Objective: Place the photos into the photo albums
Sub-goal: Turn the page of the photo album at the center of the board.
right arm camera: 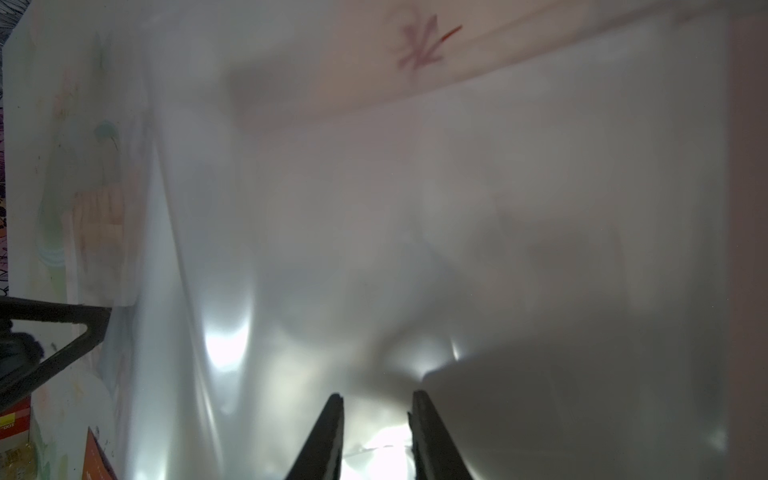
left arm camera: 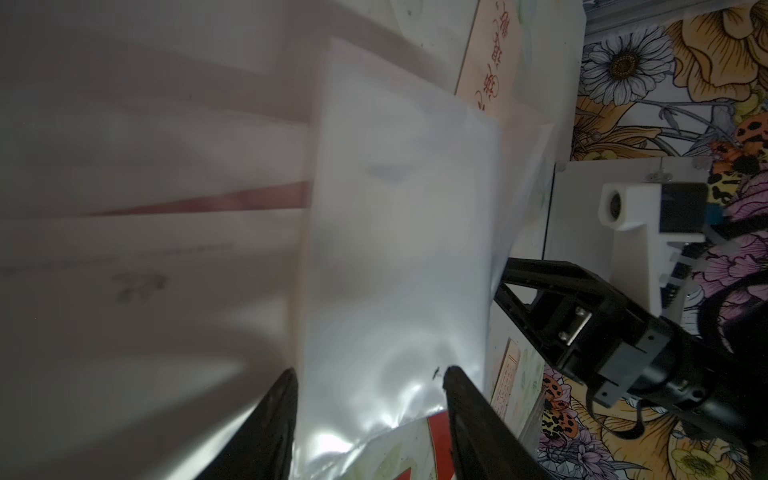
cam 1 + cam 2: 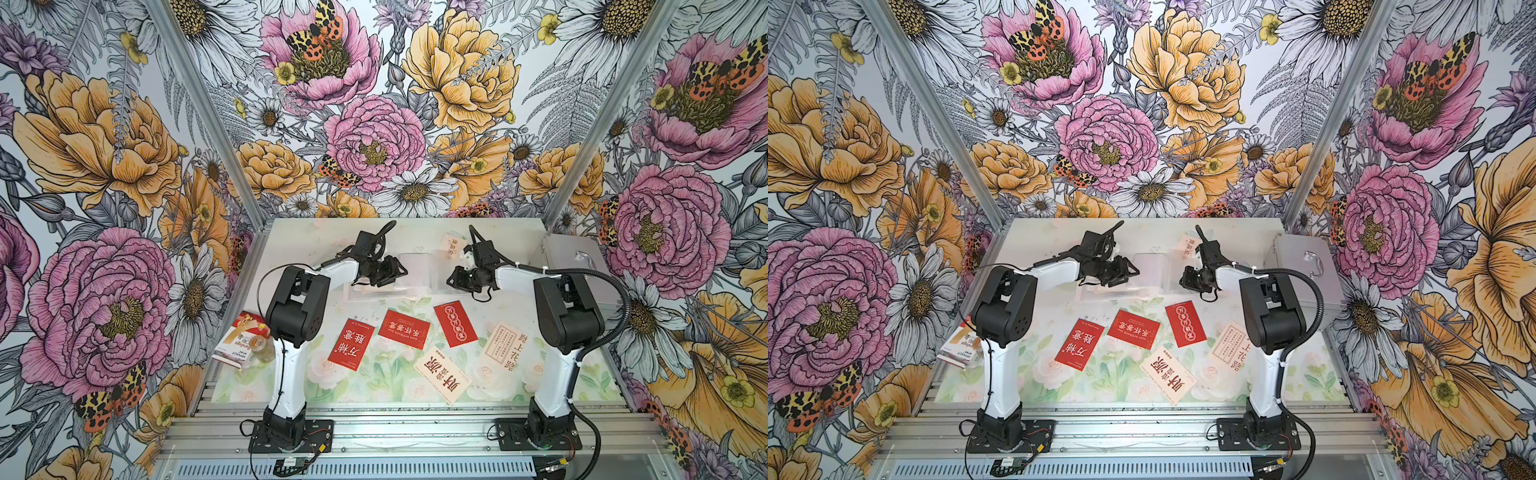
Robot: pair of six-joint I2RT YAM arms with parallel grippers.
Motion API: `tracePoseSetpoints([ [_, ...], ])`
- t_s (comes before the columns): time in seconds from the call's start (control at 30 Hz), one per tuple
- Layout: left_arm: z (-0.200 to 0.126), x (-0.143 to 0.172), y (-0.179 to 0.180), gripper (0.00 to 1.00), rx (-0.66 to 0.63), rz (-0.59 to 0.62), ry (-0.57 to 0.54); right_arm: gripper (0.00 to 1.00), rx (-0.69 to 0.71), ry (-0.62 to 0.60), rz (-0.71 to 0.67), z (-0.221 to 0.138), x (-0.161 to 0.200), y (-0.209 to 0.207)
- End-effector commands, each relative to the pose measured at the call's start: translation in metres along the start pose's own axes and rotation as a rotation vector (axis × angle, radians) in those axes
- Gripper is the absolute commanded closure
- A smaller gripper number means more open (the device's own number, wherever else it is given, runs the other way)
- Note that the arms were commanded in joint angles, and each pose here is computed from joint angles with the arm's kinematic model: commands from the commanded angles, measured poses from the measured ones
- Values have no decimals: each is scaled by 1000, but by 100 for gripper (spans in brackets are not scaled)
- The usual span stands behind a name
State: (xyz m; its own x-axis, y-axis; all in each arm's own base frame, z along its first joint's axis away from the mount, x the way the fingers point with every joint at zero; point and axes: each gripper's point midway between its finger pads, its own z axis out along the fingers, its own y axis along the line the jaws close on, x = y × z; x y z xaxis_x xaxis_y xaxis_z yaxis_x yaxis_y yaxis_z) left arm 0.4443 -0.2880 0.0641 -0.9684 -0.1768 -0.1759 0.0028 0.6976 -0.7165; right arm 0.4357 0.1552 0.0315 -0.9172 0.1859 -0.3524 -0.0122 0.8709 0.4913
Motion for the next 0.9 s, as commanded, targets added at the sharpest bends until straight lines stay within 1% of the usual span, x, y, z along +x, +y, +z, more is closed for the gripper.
tracePoseSetpoints([
  [0.0, 7, -4, -19, 42, 58, 9, 7, 69, 28, 71, 39, -10, 27, -5],
  [0.2, 16, -4, -37, 43, 86, 22, 16, 69, 14, -32, 45, -53, 11, 3],
  [0.4, 28, -2, -53, 43, 114, 33, 38, 69, 3, -105, 62, -85, 5, 4],
  [0.53, 33, -1, -68, 43, 131, 46, 39, 69, 6, -139, 69, -99, 4, 2],
  [0.67, 38, 1, -94, 43, 168, 73, 43, 69, 6, -163, 76, -110, 4, 1],
  [0.87, 54, 6, -120, 43, 205, 90, 61, 69, 4, -196, 77, -125, 4, 2],
])
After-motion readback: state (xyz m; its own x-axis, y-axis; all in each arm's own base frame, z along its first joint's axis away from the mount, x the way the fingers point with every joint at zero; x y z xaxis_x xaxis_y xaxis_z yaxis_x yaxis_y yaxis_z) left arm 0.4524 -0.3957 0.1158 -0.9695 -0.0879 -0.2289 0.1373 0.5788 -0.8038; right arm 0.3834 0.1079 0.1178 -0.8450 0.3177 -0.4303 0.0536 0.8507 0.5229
